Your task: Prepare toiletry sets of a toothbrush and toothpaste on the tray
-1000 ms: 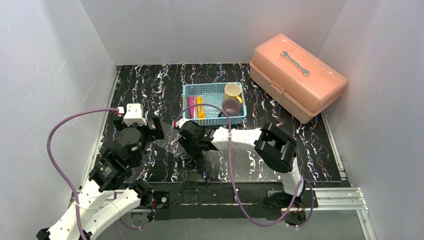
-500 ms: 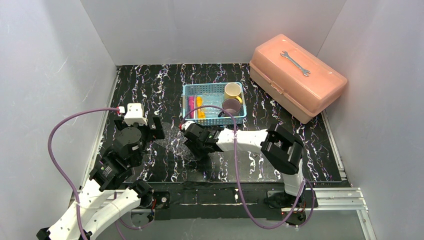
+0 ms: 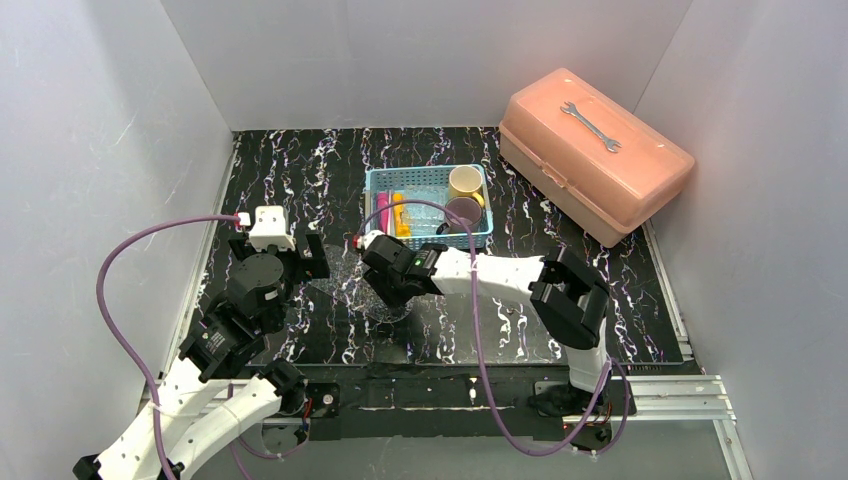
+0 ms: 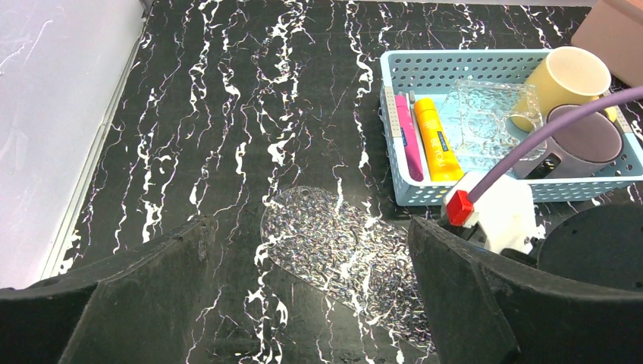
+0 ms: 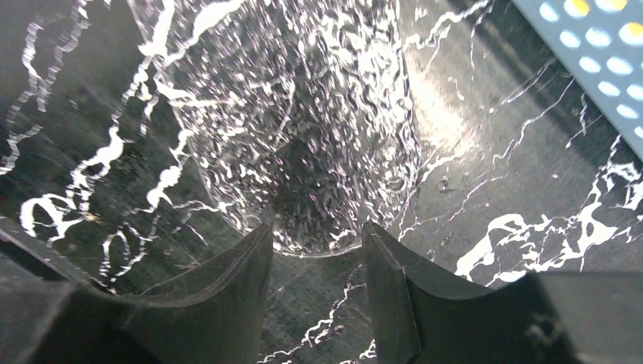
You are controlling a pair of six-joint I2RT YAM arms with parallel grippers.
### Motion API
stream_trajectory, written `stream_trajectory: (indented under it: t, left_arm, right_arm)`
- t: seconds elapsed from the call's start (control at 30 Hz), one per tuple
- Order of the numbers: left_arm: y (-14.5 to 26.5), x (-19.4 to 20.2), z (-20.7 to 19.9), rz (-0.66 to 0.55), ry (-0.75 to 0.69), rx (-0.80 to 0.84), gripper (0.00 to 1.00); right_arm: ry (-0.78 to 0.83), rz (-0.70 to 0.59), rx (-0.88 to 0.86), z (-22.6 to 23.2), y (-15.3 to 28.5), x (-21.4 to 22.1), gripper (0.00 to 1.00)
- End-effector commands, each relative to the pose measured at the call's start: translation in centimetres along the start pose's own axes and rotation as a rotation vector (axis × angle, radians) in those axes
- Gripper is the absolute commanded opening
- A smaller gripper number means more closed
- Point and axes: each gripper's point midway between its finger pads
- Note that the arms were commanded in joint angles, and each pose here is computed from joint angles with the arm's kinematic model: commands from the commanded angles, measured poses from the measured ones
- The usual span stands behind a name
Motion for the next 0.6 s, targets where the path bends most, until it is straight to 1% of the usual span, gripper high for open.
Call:
stream_trajectory:
  t: [0.0,0.3,0.57]
  left_arm:
    - [-0.1,0.2,0.2,0.005,0.008,-0.017,0.98]
    - [0.0,0.1,0.3,-0.003,0.013,-0.02,0.98]
    - [0.1,0.0,0.5,-0.007,0.015,-0.023,0.98]
  right_arm:
    - [-0.019,-0.109,-0.067,2.2,1.4,-4.3,0.55]
    - [-0.024,-0.144,-0.018,2.6,-0.8,-6.7,0.56]
    - [-0.017,-0.113,0.0,2.5,-2.5,-5.9,0.59]
Point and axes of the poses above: each gripper's point midway between its finger pads, its own y axis back along the fingers, its own z axis along the line the jaws close on, x = y × z, and after that the axes turned 12 degrees about -y, right-handed
